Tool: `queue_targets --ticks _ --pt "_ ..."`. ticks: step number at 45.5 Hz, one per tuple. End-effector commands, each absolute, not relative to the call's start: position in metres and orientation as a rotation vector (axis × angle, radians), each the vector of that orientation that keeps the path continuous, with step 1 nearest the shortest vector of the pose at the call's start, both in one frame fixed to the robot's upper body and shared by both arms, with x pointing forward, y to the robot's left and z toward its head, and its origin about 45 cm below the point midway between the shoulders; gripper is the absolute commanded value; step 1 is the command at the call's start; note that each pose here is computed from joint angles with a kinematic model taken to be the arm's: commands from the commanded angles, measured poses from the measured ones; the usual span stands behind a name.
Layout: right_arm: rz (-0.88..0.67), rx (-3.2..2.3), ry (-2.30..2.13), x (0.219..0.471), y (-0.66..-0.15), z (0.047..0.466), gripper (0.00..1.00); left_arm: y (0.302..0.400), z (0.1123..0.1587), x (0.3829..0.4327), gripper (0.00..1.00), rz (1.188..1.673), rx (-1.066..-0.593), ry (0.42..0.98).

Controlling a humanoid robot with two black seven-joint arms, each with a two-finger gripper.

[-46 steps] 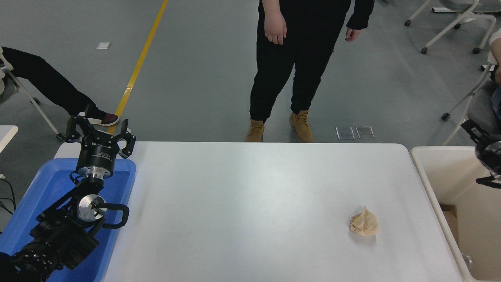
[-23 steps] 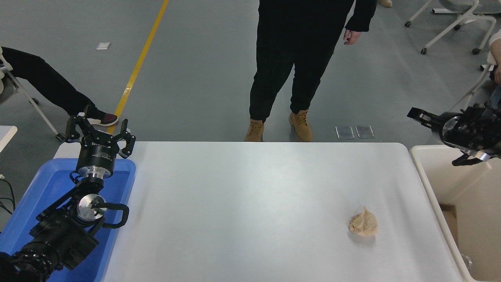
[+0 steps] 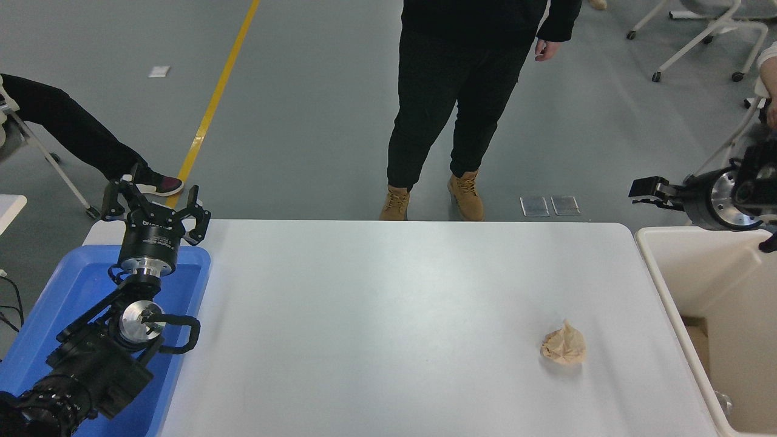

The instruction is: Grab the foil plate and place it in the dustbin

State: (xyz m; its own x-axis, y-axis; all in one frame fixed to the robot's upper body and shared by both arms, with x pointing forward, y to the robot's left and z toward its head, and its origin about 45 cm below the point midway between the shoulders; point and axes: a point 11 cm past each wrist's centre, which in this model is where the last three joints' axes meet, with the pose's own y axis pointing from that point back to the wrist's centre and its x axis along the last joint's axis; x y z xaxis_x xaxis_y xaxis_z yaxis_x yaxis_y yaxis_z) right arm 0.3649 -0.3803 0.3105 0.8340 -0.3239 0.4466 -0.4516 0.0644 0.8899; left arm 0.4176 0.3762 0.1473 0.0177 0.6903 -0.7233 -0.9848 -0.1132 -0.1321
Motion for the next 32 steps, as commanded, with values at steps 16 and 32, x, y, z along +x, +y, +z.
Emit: queue_targets --ticks 16,32 --pt "0.039 1.738 -0.339 0.332 -0.324 0.398 1.0 0.3757 0.1468 0.4174 0.99 1.526 -0.771 0.503" --pt "0.08 1.701 -0.288 0.335 -0.311 0.397 1.0 0.3754 0.1471 0.4176 0.99 1.524 -0.772 0.503"
